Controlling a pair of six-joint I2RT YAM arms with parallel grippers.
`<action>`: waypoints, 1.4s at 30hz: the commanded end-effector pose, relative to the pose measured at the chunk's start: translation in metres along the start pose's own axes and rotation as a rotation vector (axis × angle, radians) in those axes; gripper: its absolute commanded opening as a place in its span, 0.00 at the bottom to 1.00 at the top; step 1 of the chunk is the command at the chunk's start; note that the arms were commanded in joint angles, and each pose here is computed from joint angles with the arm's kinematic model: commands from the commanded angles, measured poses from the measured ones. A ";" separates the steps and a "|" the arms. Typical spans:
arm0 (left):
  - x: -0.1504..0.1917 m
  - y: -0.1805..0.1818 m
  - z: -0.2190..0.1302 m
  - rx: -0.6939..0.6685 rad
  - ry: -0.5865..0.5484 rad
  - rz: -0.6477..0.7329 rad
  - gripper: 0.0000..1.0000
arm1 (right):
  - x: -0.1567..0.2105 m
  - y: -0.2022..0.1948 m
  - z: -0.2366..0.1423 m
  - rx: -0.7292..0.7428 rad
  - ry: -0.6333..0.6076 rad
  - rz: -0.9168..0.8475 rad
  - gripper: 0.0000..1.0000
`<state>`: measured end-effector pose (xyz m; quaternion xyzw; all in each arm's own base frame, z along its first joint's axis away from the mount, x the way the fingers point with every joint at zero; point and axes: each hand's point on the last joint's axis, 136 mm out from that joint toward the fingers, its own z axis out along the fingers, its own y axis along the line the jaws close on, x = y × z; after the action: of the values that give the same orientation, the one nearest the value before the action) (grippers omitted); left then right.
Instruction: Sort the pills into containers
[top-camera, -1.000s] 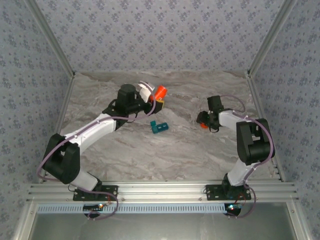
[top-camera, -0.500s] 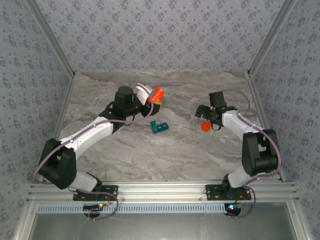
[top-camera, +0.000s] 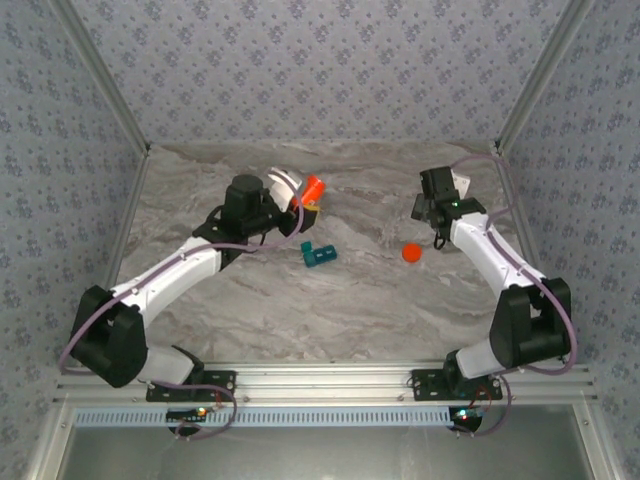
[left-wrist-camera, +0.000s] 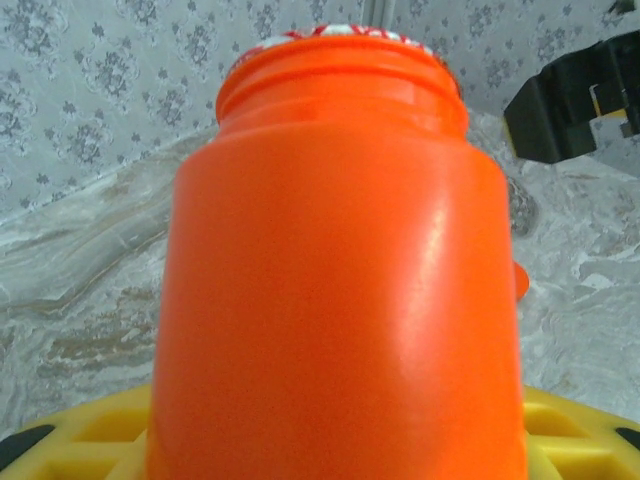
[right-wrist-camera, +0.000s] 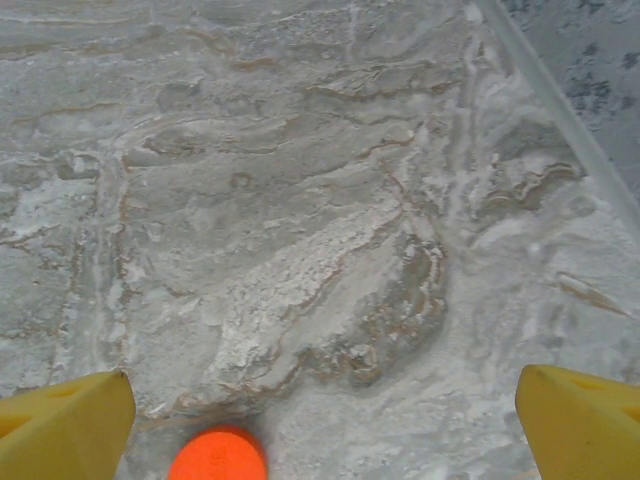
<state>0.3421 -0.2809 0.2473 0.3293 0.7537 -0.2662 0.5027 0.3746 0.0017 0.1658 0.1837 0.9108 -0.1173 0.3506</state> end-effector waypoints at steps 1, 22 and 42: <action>0.002 -0.004 -0.014 -0.010 0.012 0.027 0.00 | 0.004 -0.011 -0.010 0.014 -0.031 0.002 1.00; 0.080 -0.019 -0.039 -0.004 0.204 -0.168 0.00 | 0.052 0.165 -0.010 -0.675 0.184 -0.067 1.00; 0.145 -0.036 -0.022 0.020 0.361 -0.241 0.00 | 0.102 0.231 -0.016 -0.780 0.351 -0.272 0.94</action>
<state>0.2592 -0.2500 0.1214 0.2857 0.8681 -0.2598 0.3120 0.4016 0.2335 0.0939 -0.0394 0.9442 0.2259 0.2365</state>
